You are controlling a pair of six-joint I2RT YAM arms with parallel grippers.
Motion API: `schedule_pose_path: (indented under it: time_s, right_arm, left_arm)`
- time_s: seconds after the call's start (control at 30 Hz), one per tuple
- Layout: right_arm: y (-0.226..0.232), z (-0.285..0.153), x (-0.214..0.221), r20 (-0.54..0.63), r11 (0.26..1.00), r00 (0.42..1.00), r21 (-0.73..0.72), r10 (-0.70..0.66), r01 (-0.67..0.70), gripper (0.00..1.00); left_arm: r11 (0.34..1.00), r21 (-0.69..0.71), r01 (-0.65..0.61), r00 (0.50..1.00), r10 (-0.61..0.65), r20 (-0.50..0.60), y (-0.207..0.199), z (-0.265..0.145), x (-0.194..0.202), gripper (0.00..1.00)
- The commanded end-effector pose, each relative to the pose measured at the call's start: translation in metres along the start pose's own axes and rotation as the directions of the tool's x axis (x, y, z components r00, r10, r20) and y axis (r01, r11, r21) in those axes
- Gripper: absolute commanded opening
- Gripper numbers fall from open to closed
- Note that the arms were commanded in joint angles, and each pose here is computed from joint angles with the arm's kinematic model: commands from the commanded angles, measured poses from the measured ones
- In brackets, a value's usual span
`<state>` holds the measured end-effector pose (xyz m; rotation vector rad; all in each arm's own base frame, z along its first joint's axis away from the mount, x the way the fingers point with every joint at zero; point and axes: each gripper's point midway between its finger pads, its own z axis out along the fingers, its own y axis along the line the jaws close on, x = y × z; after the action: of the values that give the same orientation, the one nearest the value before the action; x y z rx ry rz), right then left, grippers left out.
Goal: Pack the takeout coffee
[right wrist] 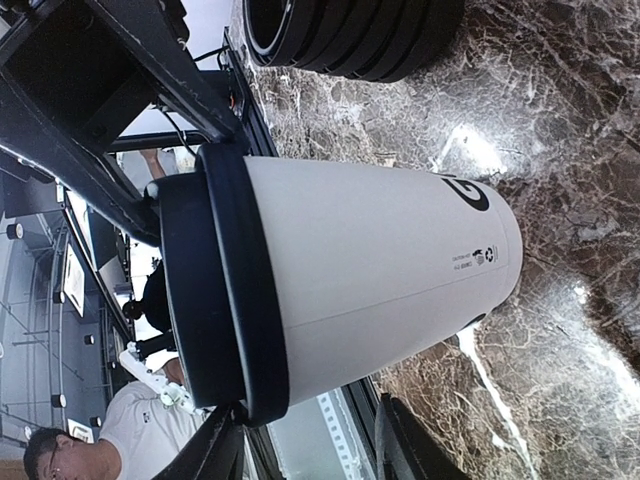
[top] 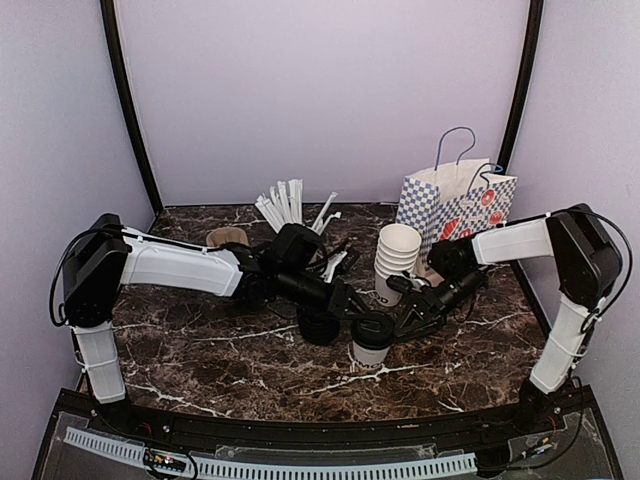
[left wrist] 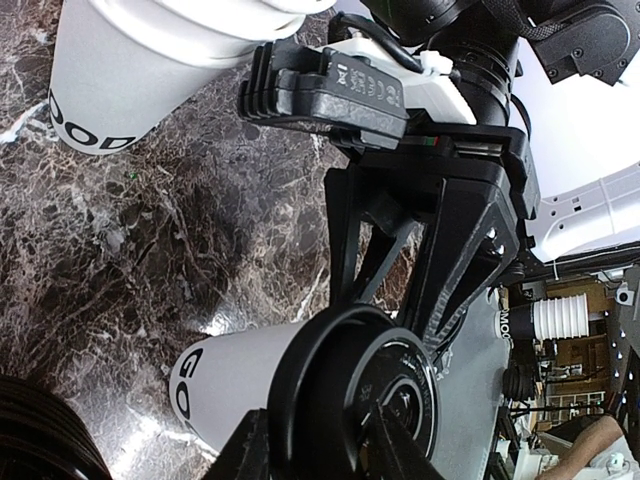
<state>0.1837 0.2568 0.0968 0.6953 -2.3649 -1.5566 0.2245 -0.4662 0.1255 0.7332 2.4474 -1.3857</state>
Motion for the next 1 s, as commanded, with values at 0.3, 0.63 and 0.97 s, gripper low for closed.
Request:
schedule_pose_path:
  time_s: [0.3,0.63,0.97]
  right_arm:
    - [-0.025,-0.016,-0.028,-0.017,0.929,0.962,0.258,-0.271,0.266,0.47]
    - [0.016,-0.036,-0.039,0.023,0.896,0.922,0.245,-0.386,0.369,0.62]
    - [0.02,-0.064,-0.043,0.046,0.853,0.897,0.336,-0.439,0.4,0.65]
  left_arm:
    - [0.992,-0.08,-0.099,0.992,0.092,-0.084,0.015,0.01,0.012,0.44]
    - [0.968,-0.075,-0.238,0.971,0.24,0.018,-0.027,-0.006,-0.043,0.59]
    - [0.948,-0.09,-0.306,0.948,0.313,0.066,-0.05,-0.034,-0.05,0.71]
